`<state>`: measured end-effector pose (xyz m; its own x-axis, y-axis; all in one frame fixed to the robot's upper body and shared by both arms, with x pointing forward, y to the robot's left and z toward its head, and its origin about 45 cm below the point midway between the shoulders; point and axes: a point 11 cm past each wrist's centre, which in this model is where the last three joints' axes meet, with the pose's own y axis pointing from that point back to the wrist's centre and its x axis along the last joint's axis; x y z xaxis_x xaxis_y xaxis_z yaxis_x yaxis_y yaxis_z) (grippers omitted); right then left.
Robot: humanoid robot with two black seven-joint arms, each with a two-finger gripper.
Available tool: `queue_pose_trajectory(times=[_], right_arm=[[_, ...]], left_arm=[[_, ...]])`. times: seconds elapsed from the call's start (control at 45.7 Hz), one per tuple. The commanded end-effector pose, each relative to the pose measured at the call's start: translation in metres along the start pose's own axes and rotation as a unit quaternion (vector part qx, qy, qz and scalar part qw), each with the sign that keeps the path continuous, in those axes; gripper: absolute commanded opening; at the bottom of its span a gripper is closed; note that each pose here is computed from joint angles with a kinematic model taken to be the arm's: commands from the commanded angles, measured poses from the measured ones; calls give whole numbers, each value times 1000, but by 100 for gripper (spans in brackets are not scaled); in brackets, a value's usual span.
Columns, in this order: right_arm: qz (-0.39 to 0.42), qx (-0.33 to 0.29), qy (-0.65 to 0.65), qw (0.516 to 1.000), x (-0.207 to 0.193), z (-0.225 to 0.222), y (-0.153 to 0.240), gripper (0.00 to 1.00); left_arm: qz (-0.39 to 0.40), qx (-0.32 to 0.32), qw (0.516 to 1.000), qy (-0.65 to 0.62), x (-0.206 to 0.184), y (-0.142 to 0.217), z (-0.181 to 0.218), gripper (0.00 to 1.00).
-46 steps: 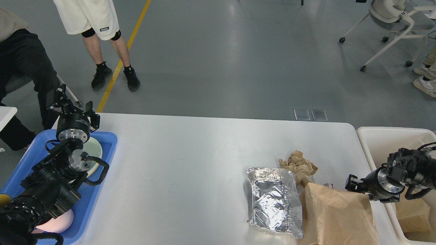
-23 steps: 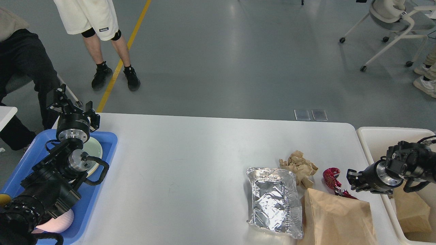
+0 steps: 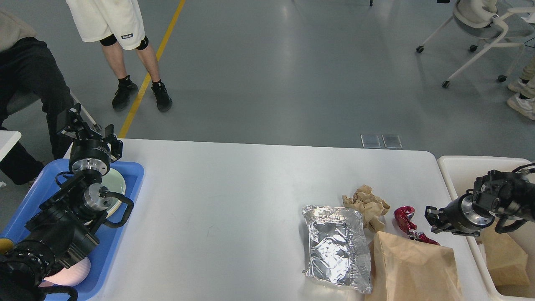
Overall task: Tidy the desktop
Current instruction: 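Pull the red wrapper out onto the table with the right gripper, then raise the right gripper up away from the red wrapper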
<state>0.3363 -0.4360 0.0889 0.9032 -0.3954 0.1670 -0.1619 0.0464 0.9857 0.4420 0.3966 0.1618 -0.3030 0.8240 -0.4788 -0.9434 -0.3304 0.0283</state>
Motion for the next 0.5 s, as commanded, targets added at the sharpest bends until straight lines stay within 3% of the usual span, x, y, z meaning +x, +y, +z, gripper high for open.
queue_pose_trajectory(times=[0.0,0.066,0.175,0.263,0.482], right_arm=[[-13,2,1,1000,1,-3,3,0],[-15,-1,2,1000,0,-2,4,9],[-15,-3,6,1000,3,-2,8,38],[4,-2,5,1000,21,-2,24,90],[65,14,5,998,84,-17,102,97]], left_arm=[[0,0,1000,0,0,0,0,96],[0,0,1000,0,0,0,0,96],[0,0,1000,0,0,0,0,96],[0,0,1000,0,0,0,0,96],[0,0,1000,0,0,0,0,96]])
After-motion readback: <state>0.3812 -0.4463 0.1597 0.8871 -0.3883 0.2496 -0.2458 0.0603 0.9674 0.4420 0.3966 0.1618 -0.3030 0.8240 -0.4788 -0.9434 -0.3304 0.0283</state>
